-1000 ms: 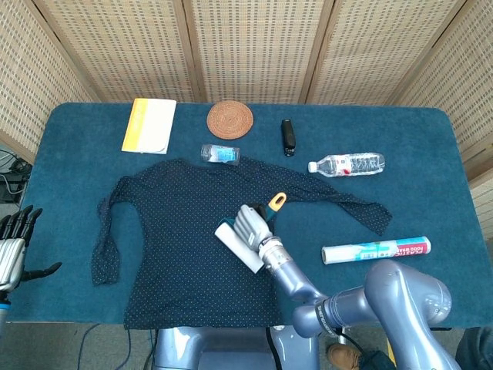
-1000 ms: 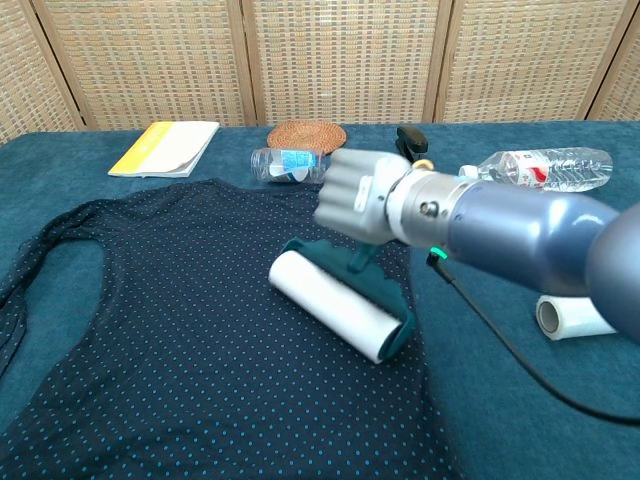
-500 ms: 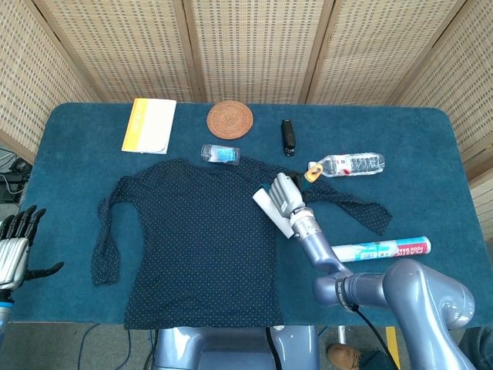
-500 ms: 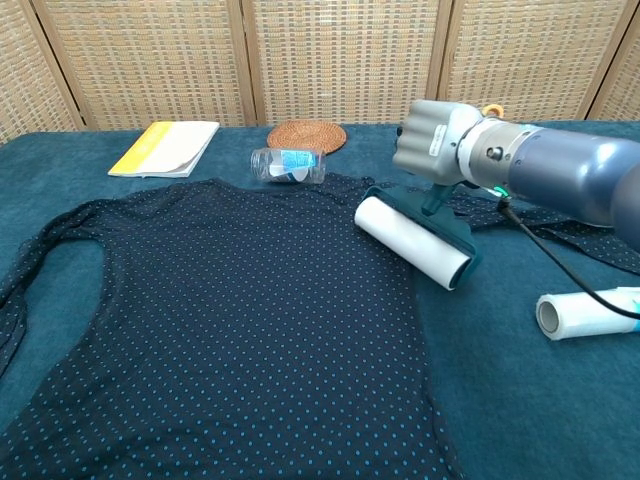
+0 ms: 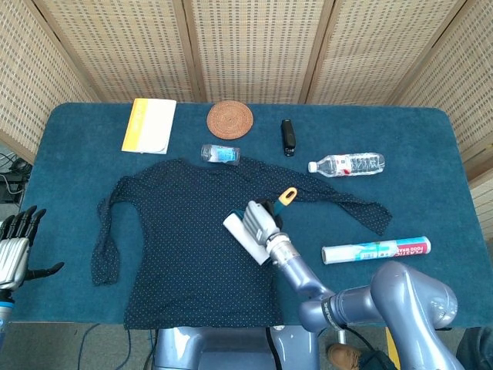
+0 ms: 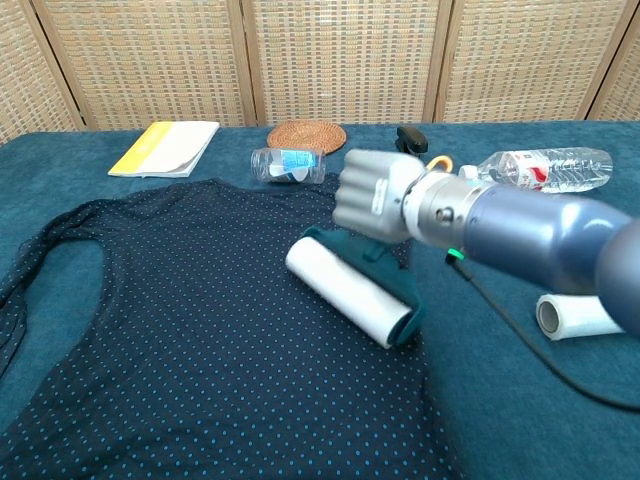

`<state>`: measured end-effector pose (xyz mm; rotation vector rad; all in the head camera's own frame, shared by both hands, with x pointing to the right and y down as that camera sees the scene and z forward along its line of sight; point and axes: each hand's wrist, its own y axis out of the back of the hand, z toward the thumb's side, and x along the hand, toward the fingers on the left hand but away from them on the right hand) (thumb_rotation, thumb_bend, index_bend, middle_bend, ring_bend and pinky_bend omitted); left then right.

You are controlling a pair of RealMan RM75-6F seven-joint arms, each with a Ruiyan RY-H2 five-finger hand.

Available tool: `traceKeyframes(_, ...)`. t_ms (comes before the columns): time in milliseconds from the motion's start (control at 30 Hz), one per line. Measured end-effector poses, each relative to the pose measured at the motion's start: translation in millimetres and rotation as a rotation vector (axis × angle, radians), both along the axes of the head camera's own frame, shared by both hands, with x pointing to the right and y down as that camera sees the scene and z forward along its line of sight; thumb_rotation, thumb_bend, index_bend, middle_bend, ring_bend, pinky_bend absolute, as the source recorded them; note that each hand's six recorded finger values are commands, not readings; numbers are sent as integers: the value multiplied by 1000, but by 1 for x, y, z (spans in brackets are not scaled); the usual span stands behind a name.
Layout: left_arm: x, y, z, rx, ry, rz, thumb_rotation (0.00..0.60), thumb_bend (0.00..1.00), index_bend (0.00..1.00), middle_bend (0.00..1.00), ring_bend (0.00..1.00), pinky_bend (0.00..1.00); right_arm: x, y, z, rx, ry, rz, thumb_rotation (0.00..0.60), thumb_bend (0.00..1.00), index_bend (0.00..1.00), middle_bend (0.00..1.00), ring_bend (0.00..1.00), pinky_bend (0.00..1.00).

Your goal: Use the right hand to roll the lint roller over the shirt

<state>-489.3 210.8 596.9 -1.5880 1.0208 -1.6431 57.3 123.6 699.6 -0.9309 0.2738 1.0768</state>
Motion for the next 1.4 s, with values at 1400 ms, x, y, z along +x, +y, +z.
traceKeyframes(1400,3,1,3,-8,-7,14,600,0,0,0,0,0,37,-22,6,107,75,0,600,682,710,1000,1000,1000)
